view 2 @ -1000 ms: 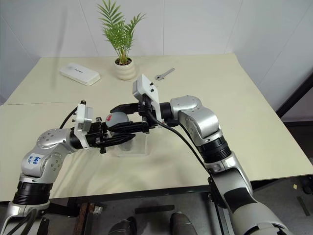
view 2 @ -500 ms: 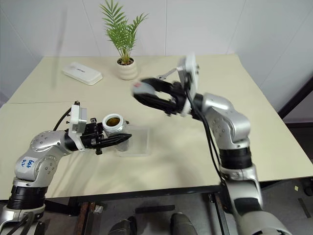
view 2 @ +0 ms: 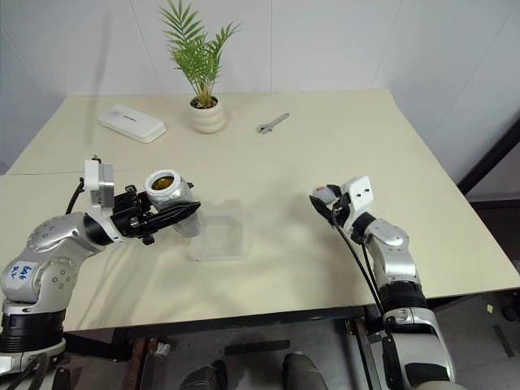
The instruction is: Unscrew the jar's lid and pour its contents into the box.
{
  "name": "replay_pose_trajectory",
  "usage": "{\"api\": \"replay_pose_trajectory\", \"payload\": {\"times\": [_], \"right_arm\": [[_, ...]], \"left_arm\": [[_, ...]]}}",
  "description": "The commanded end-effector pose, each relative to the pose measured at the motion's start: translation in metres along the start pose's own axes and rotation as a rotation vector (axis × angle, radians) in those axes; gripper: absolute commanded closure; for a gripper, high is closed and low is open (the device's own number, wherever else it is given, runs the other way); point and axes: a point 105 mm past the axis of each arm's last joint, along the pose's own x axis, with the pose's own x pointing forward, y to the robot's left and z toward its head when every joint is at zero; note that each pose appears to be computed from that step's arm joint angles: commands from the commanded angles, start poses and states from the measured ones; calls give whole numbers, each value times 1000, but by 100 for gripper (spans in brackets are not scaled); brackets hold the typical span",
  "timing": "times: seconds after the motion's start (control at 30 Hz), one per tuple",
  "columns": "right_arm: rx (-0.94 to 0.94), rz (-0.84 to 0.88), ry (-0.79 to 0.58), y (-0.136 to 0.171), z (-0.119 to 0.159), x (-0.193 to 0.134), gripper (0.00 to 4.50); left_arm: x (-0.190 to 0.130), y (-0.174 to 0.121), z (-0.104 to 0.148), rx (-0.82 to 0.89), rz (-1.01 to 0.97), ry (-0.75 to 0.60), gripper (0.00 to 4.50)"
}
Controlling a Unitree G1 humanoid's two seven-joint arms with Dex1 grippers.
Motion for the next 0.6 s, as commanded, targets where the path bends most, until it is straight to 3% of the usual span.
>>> {"api": "replay_pose_trajectory", "payload": {"times": [0.03, 0.07, 0.1, 0.3, 0.43, 0.6], "right_arm": [[-19, -5, -23, -8, 6, -4, 42], [-18, 6, -21, -8, 6, -5, 9], [-28, 12, -21, -10, 8, -7, 4], [-72, 155, -83, 1, 46, -12, 4], [-99, 438, -78, 44, 80, -19, 4], [-122, 778, -11, 103, 109, -39, 4]], "left_arm": [[8, -4, 13, 30, -35, -31, 254], [9, -4, 14, 28, -37, -33, 254], [10, -4, 14, 25, -40, -35, 254], [15, 5, 10, 31, -25, -7, 254], [20, 17, 11, 30, -1, 17, 254], [15, 30, 3, 68, 24, 150, 254]]}}
